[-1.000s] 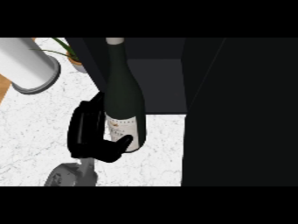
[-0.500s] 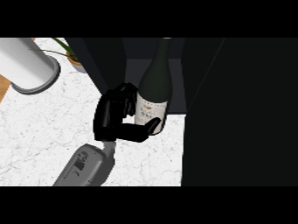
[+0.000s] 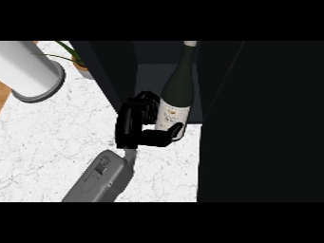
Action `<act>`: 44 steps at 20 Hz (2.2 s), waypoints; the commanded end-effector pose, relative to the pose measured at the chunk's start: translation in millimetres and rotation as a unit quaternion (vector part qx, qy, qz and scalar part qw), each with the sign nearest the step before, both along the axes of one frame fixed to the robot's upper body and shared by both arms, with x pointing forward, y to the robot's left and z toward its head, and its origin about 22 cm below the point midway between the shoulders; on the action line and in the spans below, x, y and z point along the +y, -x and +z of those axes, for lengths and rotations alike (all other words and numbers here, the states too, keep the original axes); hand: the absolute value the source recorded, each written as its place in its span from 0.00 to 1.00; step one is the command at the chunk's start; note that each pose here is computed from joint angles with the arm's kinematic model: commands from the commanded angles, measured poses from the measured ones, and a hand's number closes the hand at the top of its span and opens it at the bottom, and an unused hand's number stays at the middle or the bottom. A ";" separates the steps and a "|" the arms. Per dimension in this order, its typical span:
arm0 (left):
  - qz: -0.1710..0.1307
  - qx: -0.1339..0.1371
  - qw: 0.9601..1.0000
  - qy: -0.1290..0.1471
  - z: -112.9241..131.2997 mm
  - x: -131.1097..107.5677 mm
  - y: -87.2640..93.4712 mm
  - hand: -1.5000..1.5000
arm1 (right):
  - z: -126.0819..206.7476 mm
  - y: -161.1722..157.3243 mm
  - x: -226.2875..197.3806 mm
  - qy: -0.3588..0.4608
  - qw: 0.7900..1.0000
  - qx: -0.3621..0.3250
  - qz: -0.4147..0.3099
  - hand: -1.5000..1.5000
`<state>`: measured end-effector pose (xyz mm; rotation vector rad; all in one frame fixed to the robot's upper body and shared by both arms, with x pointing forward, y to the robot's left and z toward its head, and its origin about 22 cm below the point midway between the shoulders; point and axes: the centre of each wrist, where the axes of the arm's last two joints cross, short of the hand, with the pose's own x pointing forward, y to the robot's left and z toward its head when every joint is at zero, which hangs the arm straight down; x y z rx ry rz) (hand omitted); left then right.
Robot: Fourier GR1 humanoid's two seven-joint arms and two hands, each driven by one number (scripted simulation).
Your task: Pick up the wine, place it into the cabinet and close the cabinet
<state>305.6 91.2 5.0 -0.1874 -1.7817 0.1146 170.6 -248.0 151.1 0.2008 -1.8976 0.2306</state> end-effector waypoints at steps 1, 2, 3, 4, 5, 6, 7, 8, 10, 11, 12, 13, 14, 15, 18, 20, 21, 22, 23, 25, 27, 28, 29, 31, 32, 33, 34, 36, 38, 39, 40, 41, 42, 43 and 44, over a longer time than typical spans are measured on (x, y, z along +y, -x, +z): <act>0.006 0.003 1.000 -0.007 -13.2 -7.1 1.5 1.00 | 1.3 -3.6 4.8 0.000 1.000 0.002 -0.004 0.00; 0.017 0.010 1.000 -0.019 -14.0 -2.0 -0.7 1.00 | -8.0 -7.0 -11.9 -0.002 1.000 0.003 -0.005 0.00; 0.015 0.014 1.000 -0.003 -7.4 -11.7 11.4 1.00 | 0.7 -4.3 -12.5 0.005 1.000 -0.008 0.001 0.00; 0.006 0.026 1.000 -0.009 -25.1 -12.9 19.1 1.00 | -4.4 2.9 3.7 -0.003 1.000 -0.006 -0.005 0.00; 0.021 0.024 0.999 -0.009 -34.8 5.1 0.4 1.00 | 9.0 8.4 -6.3 0.004 1.000 0.005 -0.001 0.00; 0.023 0.026 0.999 -0.007 -22.7 -12.7 -11.1 1.00 | 3.6 -18.6 2.1 -0.004 1.000 -0.002 0.003 0.00; 0.015 0.028 0.999 -0.007 -23.3 -5.1 -12.4 1.00 | 3.0 -12.0 -4.7 0.011 1.000 0.013 0.005 0.00; 0.029 0.030 0.999 -0.011 -36.0 -1.0 -13.8 1.00 | -0.1 -4.3 -18.0 -0.009 1.000 0.000 -0.008 0.00; 0.020 0.025 0.999 -0.002 -46.4 7.7 -12.6 1.00 | 4.0 6.5 -0.1 -0.006 1.000 0.007 0.000 0.00; 0.029 0.031 0.999 0.000 -47.3 -2.8 -8.5 1.00 | 1.4 -3.3 -0.8 -0.007 1.000 0.005 -0.001 0.00; 0.035 0.033 0.999 0.004 -55.8 2.3 -6.4 1.00 | -13.1 -4.7 -2.1 -0.004 1.000 0.004 -0.002 0.00; 0.036 0.039 0.999 0.008 -54.8 10.6 -9.1 1.00 | -4.0 -21.9 -0.5 -0.001 1.000 0.004 -0.002 0.00; 0.024 0.030 0.999 0.019 -42.4 4.3 -17.4 1.00 | -9.4 -2.1 -11.3 -0.004 1.000 0.009 -0.007 0.00; 0.036 0.035 0.998 0.036 -67.2 11.1 -7.5 1.00 | -1.4 -8.5 -25.6 0.008 1.000 0.001 0.005 0.00; 0.030 0.047 0.996 0.067 -65.4 16.6 -16.8 1.00 | -3.7 3.5 8.8 -0.009 1.000 0.008 -0.001 0.00; 0.019 0.042 0.997 0.066 -63.7 11.1 -21.6 1.00 | -8.3 1.0 1.3 -0.014 1.000 0.008 -0.005 0.00; 0.014 0.042 0.997 0.070 -61.1 16.0 -30.6 1.00 | -1.0 3.6 -0.8 -0.010 1.000 0.007 0.000 0.00; 0.013 0.038 0.998 0.058 -51.2 1.0 -30.1 1.00 | 1.6 -12.2 -1.8 -0.012 1.000 0.001 -0.006 0.00; 0.018 0.050 0.997 0.057 -66.1 1.6 -11.8 1.00 | 9.6 4.5 -0.4 -0.011 1.000 0.004 0.006 0.00; 0.018 0.048 0.998 0.046 -53.3 -9.4 -27.8 1.00 | -13.0 -3.8 -0.2 -0.014 1.000 0.006 0.008 0.00; 0.011 0.048 0.997 0.058 -68.5 3.4 -28.4 1.00 | -10.9 -20.1 -1.4 -0.007 1.000 -0.001 0.004 0.00; 0.001 0.046 0.997 0.066 -60.9 10.6 -42.3 1.00 | -16.0 -7.0 0.3 -0.011 1.000 0.008 -0.001 0.00; 0.003 0.057 0.997 0.060 -43.0 1.2 -51.8 1.00 | -6.4 1.7 10.4 -0.021 1.000 0.006 0.005 0.00; 0.018 0.044 0.997 0.058 -46.7 -0.4 -53.2 1.00 | -17.8 -13.6 0.5 -0.009 1.000 0.004 0.010 0.00; 0.009 0.049 0.997 0.058 -43.5 0.9 -55.0 1.00 | -18.3 1.8 -5.1 -0.019 1.000 0.006 0.005 0.00; 0.012 0.050 0.996 0.069 -30.9 0.7 -69.4 1.00 | -1.8 -10.3 -1.5 -0.005 1.000 0.012 0.009 0.00; 0.013 0.044 0.996 0.081 -38.8 5.2 -65.6 1.00 | -9.4 -4.6 9.9 -0.019 1.000 0.013 0.006 0.00; 0.009 0.050 0.996 0.078 -32.9 -3.7 -62.6 1.00 | -13.2 -6.7 3.2 -0.015 1.000 0.013 0.012 0.00; 0.020 0.041 0.996 0.081 -21.4 -6.9 -73.1 1.00 | -3.4 1.9 -0.7 -0.023 1.000 0.003 0.009 0.00; 0.012 0.052 0.995 0.084 -30.7 3.0 -73.3 1.00 | -25.7 -5.3 -10.1 -0.007 1.000 0.000 0.007 0.00; 0.016 0.036 0.996 0.076 -29.0 0.9 -74.6 1.00 | -13.4 -4.6 5.4 -0.007 1.000 0.011 0.005 0.00; 0.023 0.044 0.996 0.075 -26.5 -1.6 -75.9 1.00 | -4.2 -3.3 8.3 -0.014 1.000 -0.001 0.017 0.00; 0.014 0.039 0.997 0.072 -16.7 -4.9 -80.7 1.00 | -25.6 -8.4 -4.4 -0.010 1.000 0.009 0.012 0.00; 0.021 0.051 0.996 0.068 -25.2 0.3 -80.1 1.00 | -8.1 -7.7 11.2 -0.007 1.000 0.006 0.021 0.00; 0.030 0.052 0.996 0.072 -28.9 2.8 -78.5 1.00 | -9.3 -16.9 -5.2 -0.007 1.000 0.001 0.013 0.00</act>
